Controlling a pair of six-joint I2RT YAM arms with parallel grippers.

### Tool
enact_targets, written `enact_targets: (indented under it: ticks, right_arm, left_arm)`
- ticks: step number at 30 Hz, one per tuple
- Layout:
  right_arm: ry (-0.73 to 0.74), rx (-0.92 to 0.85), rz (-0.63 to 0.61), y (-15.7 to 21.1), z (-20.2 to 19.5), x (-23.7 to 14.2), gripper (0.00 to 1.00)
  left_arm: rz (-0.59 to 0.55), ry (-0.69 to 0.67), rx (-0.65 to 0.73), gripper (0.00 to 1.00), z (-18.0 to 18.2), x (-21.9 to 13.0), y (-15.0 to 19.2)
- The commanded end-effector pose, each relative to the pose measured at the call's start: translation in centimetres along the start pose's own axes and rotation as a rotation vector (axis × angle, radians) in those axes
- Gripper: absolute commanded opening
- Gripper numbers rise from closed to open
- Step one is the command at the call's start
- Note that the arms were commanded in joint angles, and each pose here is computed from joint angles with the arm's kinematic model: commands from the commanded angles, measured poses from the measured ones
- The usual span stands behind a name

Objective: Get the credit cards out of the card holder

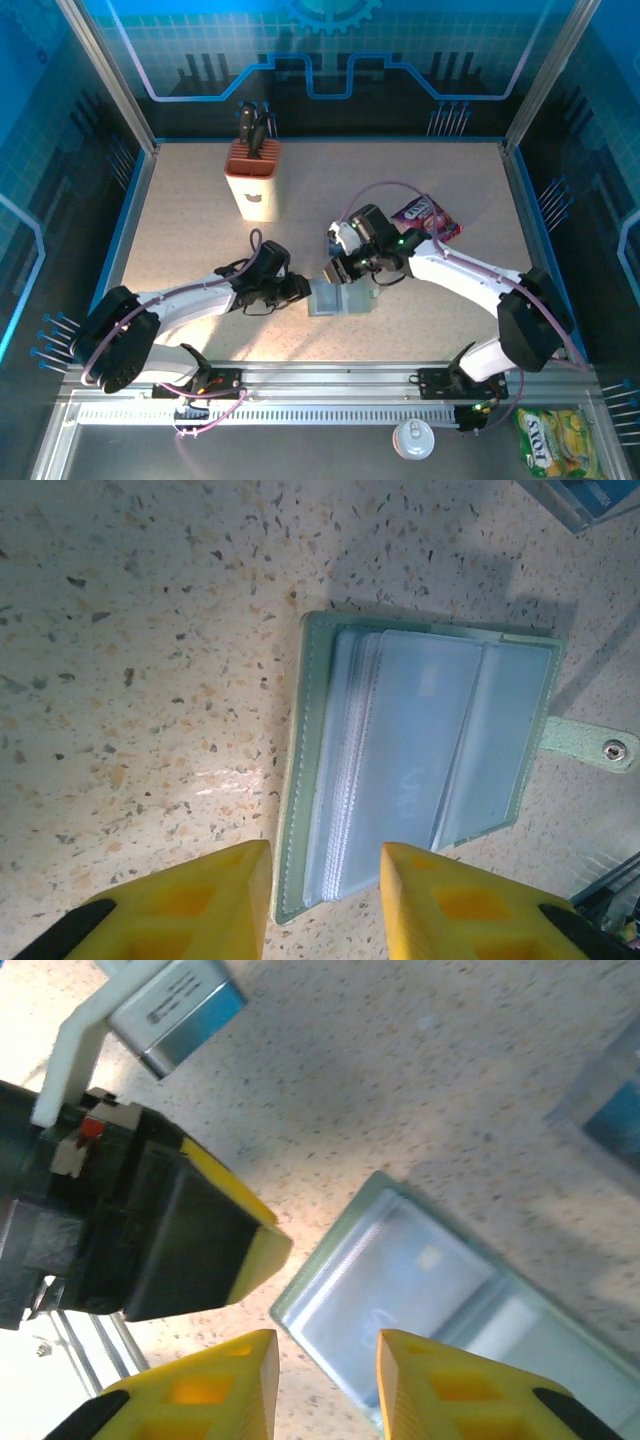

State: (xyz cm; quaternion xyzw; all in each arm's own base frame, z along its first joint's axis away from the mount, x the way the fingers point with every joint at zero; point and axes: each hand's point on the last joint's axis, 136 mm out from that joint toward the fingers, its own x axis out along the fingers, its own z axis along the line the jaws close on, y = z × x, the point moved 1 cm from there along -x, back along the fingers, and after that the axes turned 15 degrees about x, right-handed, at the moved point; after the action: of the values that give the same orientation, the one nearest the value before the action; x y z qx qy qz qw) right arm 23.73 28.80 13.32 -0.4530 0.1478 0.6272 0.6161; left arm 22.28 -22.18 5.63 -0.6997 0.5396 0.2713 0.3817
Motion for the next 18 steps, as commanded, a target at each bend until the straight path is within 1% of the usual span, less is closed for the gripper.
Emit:
enact_targets:
  ticks: [1, 5, 9, 12, 18]
  right_arm:
    - [-0.052, 0.108, -0.121, -0.9, 1.1, -0.2, 0.33]
    - [-0.044, 0.145, -0.119, 0.2, 0.3, 0.1, 0.36]
    - [-0.024, 0.129, -0.079, 0.7, 0.0, 0.4, 0.36]
    - [-0.018, 0.132, -0.073, 1.1, -0.4, 0.8, 0.36]
    - [0.005, 0.094, 0.016, 2.0, -1.4, 1.0, 0.36]
  left_arm:
    - [-0.001, 0.034, 0.013, 0.32, -0.7, -0.3, 0.2]
    - [0.004, 0.036, 0.028, 0.32, -0.9, -0.4, 0.6]
    - [0.024, 0.028, 0.050, 0.31, -0.9, -0.9, 1.0]
    - [0.032, 0.019, 0.065, 0.31, -1.1, -1.1, 1.0]
    - [0.012, 0.024, 0.070, 0.31, -1.3, -1.5, 0.7]
